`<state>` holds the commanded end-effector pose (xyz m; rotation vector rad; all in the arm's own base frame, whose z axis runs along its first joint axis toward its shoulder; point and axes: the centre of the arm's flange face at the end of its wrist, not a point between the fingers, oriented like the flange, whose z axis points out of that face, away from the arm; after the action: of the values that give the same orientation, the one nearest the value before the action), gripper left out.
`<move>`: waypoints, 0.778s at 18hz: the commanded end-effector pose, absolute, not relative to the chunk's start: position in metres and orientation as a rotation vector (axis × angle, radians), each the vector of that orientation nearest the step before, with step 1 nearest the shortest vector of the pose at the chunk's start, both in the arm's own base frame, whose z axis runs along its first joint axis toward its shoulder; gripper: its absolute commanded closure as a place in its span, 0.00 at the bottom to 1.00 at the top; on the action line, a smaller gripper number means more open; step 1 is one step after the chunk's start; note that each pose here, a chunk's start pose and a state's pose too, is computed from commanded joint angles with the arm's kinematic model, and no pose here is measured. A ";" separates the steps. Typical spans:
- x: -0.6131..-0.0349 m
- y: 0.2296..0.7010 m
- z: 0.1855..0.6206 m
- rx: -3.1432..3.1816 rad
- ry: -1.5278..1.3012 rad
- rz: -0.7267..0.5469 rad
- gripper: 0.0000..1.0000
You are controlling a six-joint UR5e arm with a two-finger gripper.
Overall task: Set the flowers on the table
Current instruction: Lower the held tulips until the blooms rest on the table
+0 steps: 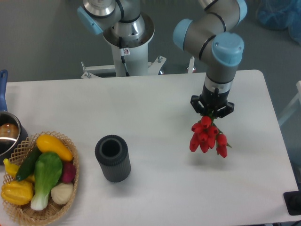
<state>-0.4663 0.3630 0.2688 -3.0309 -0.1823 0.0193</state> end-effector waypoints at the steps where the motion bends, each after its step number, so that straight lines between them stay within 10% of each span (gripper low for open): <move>1: -0.466 0.365 0.266 -3.034 -0.178 0.011 0.70; 14: -0.455 0.383 0.236 -3.054 -0.140 -0.055 0.69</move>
<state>-0.4547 0.3832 0.2362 -3.0542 -0.1400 -0.0546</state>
